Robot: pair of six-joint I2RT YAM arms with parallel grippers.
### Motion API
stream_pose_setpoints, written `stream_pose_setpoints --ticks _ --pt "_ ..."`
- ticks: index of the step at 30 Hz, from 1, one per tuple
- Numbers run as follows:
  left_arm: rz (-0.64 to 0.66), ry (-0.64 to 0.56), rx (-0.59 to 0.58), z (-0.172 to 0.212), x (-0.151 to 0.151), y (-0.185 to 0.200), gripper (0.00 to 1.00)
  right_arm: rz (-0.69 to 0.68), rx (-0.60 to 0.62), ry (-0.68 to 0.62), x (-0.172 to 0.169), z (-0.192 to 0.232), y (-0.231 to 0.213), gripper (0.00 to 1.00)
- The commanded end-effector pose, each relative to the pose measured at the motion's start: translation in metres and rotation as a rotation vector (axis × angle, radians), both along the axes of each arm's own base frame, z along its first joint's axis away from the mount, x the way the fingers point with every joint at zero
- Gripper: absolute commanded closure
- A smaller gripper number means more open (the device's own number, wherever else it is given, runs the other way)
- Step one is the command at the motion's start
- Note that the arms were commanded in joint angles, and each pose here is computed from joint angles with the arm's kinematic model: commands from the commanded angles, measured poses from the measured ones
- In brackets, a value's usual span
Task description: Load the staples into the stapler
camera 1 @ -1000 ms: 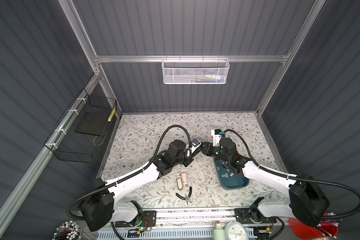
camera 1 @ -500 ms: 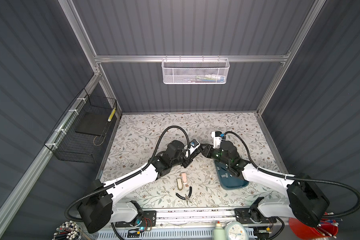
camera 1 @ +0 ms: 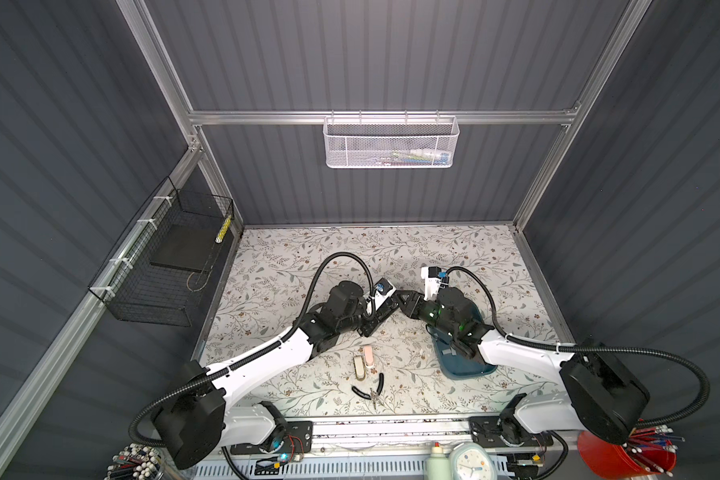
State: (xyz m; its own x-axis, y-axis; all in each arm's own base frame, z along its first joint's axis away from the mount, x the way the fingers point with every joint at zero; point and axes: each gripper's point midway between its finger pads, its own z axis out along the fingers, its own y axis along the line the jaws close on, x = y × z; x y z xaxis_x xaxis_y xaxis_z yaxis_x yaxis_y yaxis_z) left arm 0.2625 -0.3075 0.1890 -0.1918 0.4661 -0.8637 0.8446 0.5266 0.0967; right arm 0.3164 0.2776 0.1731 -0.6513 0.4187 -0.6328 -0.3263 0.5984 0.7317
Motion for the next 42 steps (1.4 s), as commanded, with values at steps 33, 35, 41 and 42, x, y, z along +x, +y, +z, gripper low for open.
stream_pose_setpoints --ticks 33,35,41,42 --pt "-0.016 -0.175 -0.192 0.083 0.0 -0.002 1.0 -0.028 -0.084 -0.193 -0.05 0.056 -0.044 0.45" --pt "-0.025 -0.174 -0.195 0.085 -0.002 -0.003 1.0 0.012 -0.093 -0.203 -0.055 0.061 -0.031 0.45" --pt "0.003 -0.181 -0.19 0.082 0.001 0.001 1.0 -0.01 -0.132 -0.198 -0.043 0.062 -0.018 0.41" --pt "0.001 -0.183 -0.192 0.082 0.001 0.001 1.0 -0.019 -0.14 -0.194 -0.039 0.063 -0.017 0.41"
